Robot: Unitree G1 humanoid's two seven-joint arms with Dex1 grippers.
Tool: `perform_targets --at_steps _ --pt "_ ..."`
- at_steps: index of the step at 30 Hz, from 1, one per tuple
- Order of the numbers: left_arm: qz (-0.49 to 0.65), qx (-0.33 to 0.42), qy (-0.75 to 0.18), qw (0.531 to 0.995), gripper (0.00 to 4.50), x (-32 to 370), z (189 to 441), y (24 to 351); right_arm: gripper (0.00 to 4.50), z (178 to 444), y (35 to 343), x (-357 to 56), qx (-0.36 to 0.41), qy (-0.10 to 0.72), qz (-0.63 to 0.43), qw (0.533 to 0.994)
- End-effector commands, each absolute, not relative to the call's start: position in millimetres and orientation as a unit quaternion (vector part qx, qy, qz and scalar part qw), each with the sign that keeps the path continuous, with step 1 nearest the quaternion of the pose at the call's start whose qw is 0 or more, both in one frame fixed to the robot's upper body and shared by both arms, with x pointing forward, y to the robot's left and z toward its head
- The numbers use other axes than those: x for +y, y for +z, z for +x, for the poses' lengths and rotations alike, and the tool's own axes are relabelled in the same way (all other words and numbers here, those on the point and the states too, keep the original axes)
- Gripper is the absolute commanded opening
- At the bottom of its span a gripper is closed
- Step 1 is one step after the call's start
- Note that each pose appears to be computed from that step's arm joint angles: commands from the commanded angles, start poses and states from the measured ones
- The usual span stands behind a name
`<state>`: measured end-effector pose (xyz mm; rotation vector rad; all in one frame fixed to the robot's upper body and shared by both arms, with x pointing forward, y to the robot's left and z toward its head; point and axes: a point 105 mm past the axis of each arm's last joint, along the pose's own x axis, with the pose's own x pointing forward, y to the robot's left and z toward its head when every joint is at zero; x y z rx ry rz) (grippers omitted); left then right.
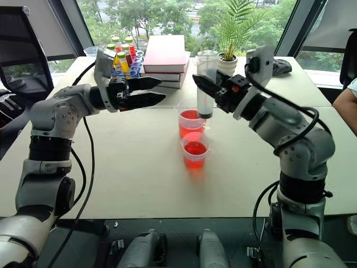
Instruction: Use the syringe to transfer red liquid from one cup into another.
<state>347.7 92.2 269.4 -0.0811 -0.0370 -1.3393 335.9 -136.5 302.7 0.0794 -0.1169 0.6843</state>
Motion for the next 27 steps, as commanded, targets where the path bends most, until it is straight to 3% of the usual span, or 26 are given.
perform_targets --at_steps 1,5,10,19,26,27 --pt "-0.018 -0.039 -0.631 0.774 4.47 89.4 335.0 277.7 1.42 347.5 294.7 -168.6 0.034 0.275 0.049 0.960" --pt "-0.037 -0.035 -0.638 0.768 4.47 87.6 327.7 272.6 1.42 361.7 256.5 -205.2 0.176 0.187 0.052 0.965" --pt "-0.043 -0.031 -0.641 0.766 4.47 85.5 320.4 265.5 1.42 367.1 201.0 -225.7 0.314 0.126 0.046 0.940" --pt "-0.042 -0.022 -0.640 0.767 4.47 83.5 313.3 257.9 1.42 381.2 144.5 -250.0 0.382 0.085 0.066 0.918" --pt "-0.026 -0.007 -0.639 0.769 4.50 84.8 310.6 249.7 4.48 375.9 161.8 -255.5 0.359 0.119 0.063 0.924" --pt "-0.022 -0.005 -0.638 0.769 4.50 84.7 310.6 248.2 4.48 373.0 167.2 -258.3 0.350 0.121 0.049 0.927"
